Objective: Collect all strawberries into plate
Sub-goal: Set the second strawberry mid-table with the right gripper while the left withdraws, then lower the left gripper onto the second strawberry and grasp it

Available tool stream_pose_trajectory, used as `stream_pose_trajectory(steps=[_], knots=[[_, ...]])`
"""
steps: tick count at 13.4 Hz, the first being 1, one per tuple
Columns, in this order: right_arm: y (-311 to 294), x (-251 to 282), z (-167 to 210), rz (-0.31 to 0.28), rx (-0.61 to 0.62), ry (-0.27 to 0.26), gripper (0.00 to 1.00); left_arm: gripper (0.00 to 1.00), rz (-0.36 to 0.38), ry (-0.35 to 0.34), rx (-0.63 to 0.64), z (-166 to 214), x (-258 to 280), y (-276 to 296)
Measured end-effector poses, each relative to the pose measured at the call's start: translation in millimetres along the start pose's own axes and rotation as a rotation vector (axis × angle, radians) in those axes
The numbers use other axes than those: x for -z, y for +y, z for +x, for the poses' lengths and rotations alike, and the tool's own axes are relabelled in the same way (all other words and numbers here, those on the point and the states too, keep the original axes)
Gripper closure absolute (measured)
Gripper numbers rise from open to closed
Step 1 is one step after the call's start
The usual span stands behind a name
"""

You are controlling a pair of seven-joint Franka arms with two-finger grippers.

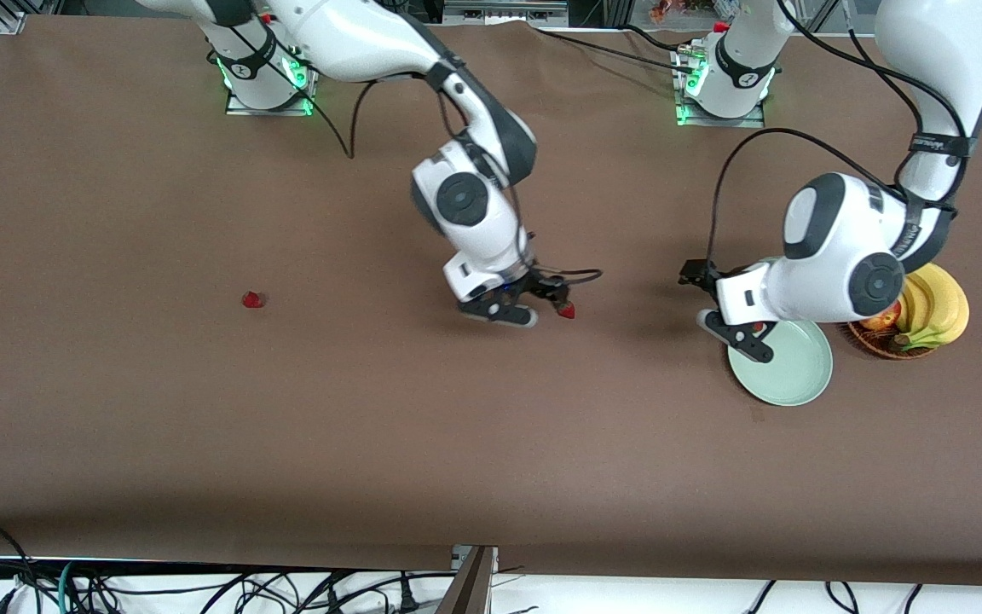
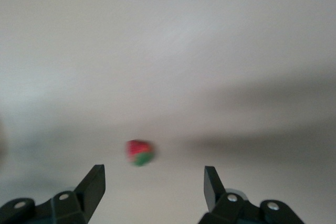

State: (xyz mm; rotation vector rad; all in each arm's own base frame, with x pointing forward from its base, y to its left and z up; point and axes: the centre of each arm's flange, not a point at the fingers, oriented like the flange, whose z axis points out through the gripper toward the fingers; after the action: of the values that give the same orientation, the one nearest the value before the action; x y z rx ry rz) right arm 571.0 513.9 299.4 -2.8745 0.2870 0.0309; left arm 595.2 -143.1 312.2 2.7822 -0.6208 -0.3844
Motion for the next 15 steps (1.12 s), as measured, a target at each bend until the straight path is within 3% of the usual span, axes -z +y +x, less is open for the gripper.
stream_pose_trajectory(steps=[2, 5, 7, 11, 13, 15], knots=[[57, 37, 41, -0.117, 0.132, -0.050, 0.15, 0.00, 0.017, 0.011, 0.065, 10, -9, 32], [157, 68, 88, -0.217, 0.320, -0.104, 0.14, 0.00, 0.054, 0.100, 0.177, 34, -39, 100], [242, 80, 108, -0.244, 0.413, -0.135, 0.13, 0.00, 0.061, 0.166, 0.206, 50, -68, 131], [371, 91, 116, -0.256, 0.492, -0.172, 0.12, 0.00, 0.057, 0.181, 0.237, 55, -77, 135], [409, 80, 113, -0.268, 0.516, -0.152, 0.12, 0.00, 0.077, 0.197, 0.227, 56, -69, 132], [437, 58, 102, -0.286, 0.525, -0.128, 0.12, 0.00, 0.151, 0.214, 0.180, 57, -65, 133]])
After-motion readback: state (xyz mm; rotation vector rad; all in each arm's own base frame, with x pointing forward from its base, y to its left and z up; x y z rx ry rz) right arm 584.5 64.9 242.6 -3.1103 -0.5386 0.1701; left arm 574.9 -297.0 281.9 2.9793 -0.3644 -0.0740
